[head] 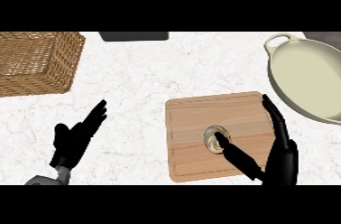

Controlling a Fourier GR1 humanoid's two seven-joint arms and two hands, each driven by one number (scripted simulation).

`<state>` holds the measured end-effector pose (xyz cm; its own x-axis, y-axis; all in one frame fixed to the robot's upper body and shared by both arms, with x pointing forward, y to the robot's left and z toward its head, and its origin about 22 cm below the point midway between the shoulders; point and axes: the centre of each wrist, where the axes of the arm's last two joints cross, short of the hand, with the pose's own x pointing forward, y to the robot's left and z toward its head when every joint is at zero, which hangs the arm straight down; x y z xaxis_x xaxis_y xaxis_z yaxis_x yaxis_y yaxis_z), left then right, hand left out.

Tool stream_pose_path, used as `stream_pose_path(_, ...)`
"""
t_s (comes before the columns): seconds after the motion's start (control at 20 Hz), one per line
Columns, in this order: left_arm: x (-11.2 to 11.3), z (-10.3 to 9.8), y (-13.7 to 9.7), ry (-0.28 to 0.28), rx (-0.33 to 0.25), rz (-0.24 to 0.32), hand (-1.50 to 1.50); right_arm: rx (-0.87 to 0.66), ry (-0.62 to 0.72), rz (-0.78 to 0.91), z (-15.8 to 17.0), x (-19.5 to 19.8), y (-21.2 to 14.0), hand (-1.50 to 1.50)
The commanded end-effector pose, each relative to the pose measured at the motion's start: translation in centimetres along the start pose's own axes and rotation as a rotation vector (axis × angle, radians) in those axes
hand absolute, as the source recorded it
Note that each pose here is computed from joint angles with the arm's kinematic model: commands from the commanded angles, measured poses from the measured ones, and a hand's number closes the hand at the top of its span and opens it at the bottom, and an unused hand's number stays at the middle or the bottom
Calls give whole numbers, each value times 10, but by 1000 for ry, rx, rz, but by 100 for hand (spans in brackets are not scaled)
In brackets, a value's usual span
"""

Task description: Pick the cupcake from the cutting board and place it in the pot

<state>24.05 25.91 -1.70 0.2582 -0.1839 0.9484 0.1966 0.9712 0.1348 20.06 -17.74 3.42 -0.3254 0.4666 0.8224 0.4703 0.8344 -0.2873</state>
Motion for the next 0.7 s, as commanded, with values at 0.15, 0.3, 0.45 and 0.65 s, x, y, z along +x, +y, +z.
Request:
stream_pose_path(0.15, 4, -10, -14, 13, -39, 15, 0, 97, 243, 135, 22, 32, -11, -150)
stream_pose_path(0.3, 3, -7, -8, 6, -47, 18, 0, 141, 359, 138, 10, 57, -9, -150)
stream_pose_path(0.45, 6, -11, -7, 5, -44, -5, 0, 157, 438, 105, -3, 87, 6, -150)
stream_pose_path(0.65, 4, -17, -29, -20, -33, 8, 0, 235, 578, 103, -19, 83, 6, -150)
